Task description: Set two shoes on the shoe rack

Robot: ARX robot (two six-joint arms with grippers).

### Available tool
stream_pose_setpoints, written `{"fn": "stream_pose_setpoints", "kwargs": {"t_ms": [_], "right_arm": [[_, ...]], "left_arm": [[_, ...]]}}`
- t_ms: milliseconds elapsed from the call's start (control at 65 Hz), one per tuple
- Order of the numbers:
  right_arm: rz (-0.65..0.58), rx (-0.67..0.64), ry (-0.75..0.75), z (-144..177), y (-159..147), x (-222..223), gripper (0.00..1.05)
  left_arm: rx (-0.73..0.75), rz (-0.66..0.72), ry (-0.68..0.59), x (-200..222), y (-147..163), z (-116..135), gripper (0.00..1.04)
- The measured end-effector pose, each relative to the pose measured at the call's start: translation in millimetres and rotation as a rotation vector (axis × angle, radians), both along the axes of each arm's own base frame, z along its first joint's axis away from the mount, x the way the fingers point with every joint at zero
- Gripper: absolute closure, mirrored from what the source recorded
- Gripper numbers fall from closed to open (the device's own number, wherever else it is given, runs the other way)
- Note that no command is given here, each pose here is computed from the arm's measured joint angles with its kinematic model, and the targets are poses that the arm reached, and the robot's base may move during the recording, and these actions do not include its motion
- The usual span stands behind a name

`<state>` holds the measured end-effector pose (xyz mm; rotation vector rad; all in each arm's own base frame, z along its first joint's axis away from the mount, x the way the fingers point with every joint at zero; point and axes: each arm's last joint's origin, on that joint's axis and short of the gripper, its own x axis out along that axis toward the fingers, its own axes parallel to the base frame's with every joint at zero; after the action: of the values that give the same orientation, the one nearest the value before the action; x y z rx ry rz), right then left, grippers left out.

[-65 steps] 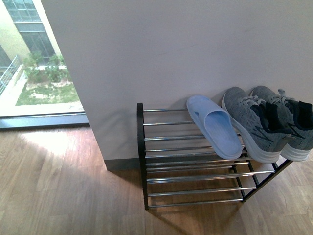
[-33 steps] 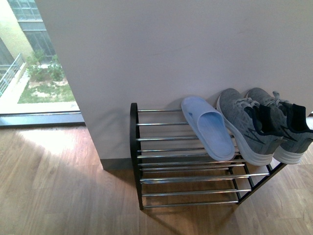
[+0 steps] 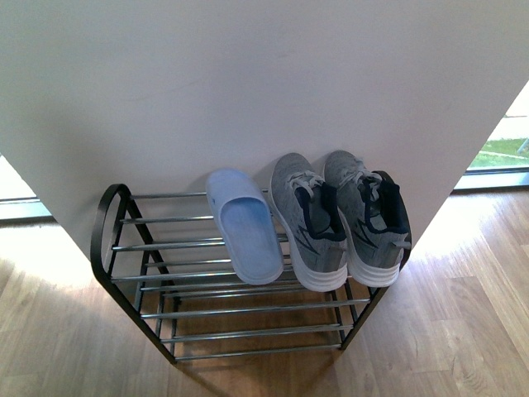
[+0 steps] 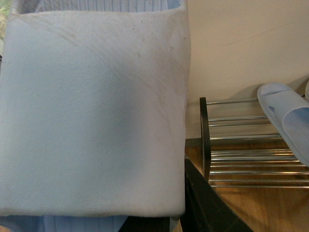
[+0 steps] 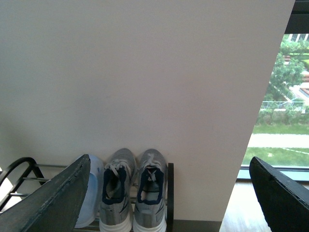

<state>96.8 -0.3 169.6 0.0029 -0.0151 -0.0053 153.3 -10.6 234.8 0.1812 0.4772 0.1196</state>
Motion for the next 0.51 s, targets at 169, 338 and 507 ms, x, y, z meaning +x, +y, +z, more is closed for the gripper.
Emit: {"fn": "stream_pose_setpoints", "kwargs": {"t_ms": [169,338,507], "right_arm": [[0.0,0.0,0.0,-0.1,0.0,0.0,0.09],[0.001,0.0,0.0,0.0,0.0,0.0,0.09],[0.001,0.0,0.0,0.0,0.0,0.0,0.09]], "left_arm": [[0.0,0.0,-0.001,-0.1,0.0,0.1,1.03],[0.001,0.003,-0.001,-0.1,0.2,0.1,1.03],[-0.085,0.134,-0.001,12.7,4.5,-6.4,1.03]]}}
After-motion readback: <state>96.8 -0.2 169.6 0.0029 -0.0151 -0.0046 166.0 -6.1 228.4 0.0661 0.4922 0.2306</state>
